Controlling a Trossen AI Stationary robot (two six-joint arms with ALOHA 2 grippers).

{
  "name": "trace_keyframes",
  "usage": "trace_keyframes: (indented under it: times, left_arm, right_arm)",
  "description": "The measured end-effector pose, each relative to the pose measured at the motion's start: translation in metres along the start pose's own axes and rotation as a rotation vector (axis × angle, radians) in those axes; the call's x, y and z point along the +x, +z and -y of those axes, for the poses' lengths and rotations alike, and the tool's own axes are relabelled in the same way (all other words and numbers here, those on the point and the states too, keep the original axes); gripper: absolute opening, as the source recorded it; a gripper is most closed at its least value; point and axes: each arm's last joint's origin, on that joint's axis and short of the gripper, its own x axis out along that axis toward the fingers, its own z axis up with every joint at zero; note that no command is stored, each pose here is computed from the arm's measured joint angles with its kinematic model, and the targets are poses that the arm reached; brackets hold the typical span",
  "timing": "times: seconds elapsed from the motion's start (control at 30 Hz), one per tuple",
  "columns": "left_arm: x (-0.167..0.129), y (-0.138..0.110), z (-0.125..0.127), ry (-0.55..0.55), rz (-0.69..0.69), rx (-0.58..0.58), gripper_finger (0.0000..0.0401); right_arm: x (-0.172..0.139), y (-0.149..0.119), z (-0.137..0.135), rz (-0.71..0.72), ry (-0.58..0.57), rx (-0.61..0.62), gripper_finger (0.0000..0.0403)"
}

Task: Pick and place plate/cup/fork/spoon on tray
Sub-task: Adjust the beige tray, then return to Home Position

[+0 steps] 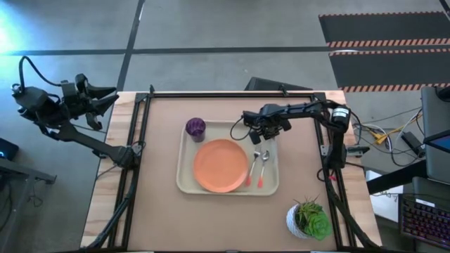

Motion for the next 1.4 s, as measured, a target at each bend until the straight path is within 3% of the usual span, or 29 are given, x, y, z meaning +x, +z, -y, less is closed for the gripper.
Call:
trace_keyframes:
  times: [0.5,0.63,0.77,0.93,1.1,1.3,1.4]
  left_arm:
    - [0.0,0.0,-0.001,0.052,0.0,0.001,0.012]
    - [0.0,0.0,-0.001,0.053,0.0,0.001,0.012]
    - [0.0,0.0,-0.001,0.053,-0.002,0.004,0.012]
    - [0.0,-0.001,-0.001,0.053,-0.011,0.014,0.012]
    - [-0.001,-0.004,-0.003,0.061,-0.028,0.034,0.012]
    - [-0.002,-0.008,-0.004,0.079,-0.049,0.057,0.012]
    - [-0.002,-0.009,-0.004,0.079,-0.052,0.02,0.012]
  right_arm:
    - [-0.001,0.018,0.016,0.015,0.003,-0.01,0.0008]
    - [-0.024,0.015,0.005,0.111,0.028,-0.028,0.0008]
    - [-0.072,0.006,-0.005,0.286,0.095,-0.012,0.0008]
    - [-0.149,-0.028,-0.017,0.611,0.238,-0.045,0.0008]
    - [-0.215,-0.081,-0.01,0.955,0.323,-0.073,0.0008]
    - [-0.249,-0.145,0.001,1.259,0.289,-0.046,0.0008]
    - [-0.255,-0.167,0.004,1.315,0.266,-0.138,0.0008]
